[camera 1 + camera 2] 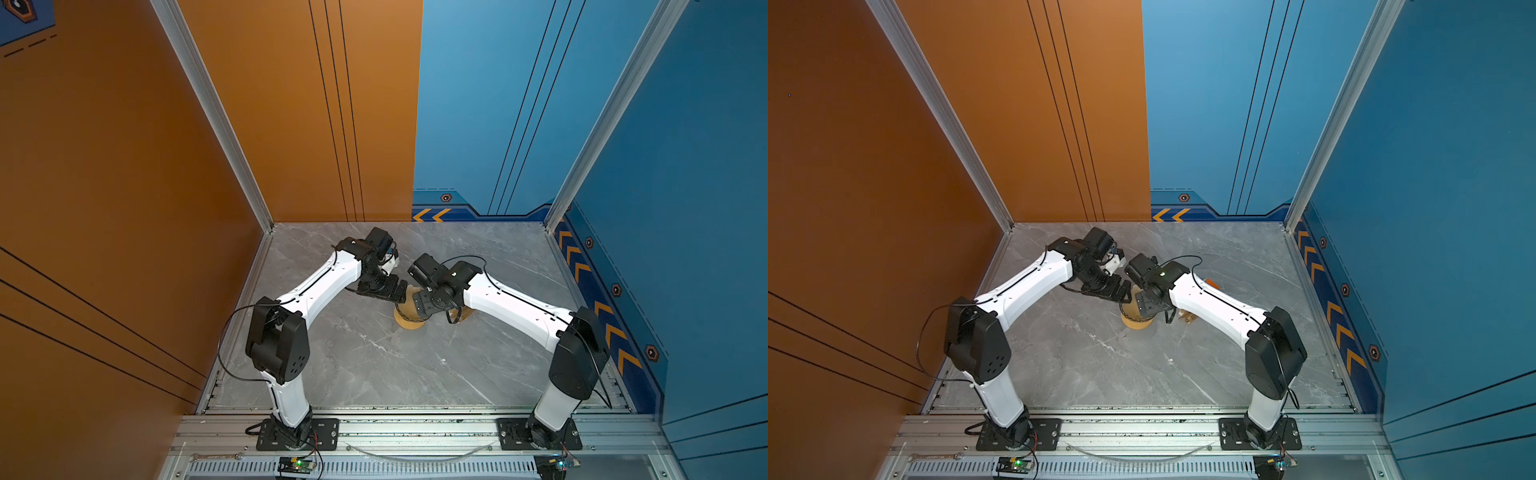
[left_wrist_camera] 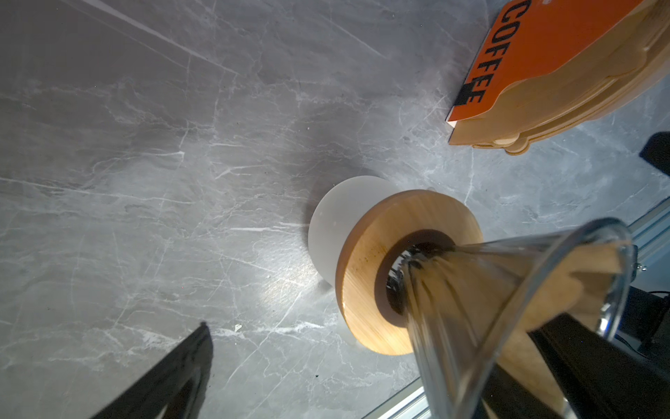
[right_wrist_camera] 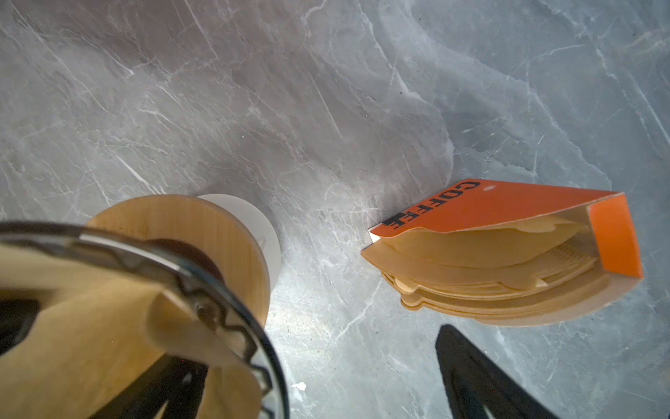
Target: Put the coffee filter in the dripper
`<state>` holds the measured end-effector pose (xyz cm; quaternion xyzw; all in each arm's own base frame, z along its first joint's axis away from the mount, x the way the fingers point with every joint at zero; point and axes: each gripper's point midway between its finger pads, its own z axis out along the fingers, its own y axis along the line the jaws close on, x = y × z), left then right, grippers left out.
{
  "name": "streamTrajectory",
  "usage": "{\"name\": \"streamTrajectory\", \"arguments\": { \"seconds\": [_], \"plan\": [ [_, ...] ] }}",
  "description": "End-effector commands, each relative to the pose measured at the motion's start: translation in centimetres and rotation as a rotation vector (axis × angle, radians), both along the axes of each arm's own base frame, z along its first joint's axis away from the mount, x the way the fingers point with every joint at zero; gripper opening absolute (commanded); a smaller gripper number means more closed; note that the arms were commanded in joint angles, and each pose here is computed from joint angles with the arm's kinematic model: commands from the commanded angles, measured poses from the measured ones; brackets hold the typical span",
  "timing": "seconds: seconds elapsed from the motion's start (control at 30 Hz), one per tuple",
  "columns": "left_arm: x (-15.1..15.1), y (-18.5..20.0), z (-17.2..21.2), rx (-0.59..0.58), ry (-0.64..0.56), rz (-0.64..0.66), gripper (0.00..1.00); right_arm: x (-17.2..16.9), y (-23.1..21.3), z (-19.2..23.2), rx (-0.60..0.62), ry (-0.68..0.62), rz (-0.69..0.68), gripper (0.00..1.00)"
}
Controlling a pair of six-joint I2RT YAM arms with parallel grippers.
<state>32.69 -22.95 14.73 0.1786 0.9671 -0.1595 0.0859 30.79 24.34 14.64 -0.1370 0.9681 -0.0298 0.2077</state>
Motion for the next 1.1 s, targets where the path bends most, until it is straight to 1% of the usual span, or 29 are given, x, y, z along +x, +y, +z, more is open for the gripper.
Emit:
{"name": "streamTrajectory", "arguments": {
  "seconds": [0.0, 0.13, 0.27, 0.33, 0.43, 0.53, 0.77, 1.07],
  "plan": [
    [-0.7, 0.8, -1.1, 0.040, 0.045, -0.002, 0.98, 0.0, -0.1, -0.5, -0.003, 0.008, -0.001, 0.95],
    [-0.6, 0.8, -1.0, 0.038, 0.041, -0.001, 0.98, 0.3, 0.1, 1.1, 0.028, -0.024, 0.004, 0.95],
    [-0.4, 1.0, -0.4, 0.025, 0.033, 0.009, 0.98, 0.3, 0.7, 2.9, 0.090, -0.039, 0.018, 0.95],
    [-0.3, 0.9, 0.0, 0.006, 0.032, 0.012, 0.98, 0.3, 1.1, 3.6, 0.140, -0.034, 0.023, 0.95],
    [-0.4, 0.4, 0.8, -0.050, 0.035, 0.008, 0.98, 0.3, 1.7, 3.9, 0.211, -0.022, 0.026, 0.96],
    [-0.5, -0.3, 1.6, -0.116, 0.037, 0.003, 0.98, 0.6, 2.2, 3.7, 0.256, -0.009, 0.021, 0.96],
    [-0.5, -0.2, 1.8, -0.121, 0.029, 0.006, 0.98, 1.1, 2.9, 2.6, 0.267, 0.018, 0.021, 0.96],
    [-0.2, 0.5, 1.2, -0.093, 0.031, 0.023, 0.98, 1.3, 2.5, 1.0, 0.229, 0.041, 0.008, 0.96]
  ]
}}
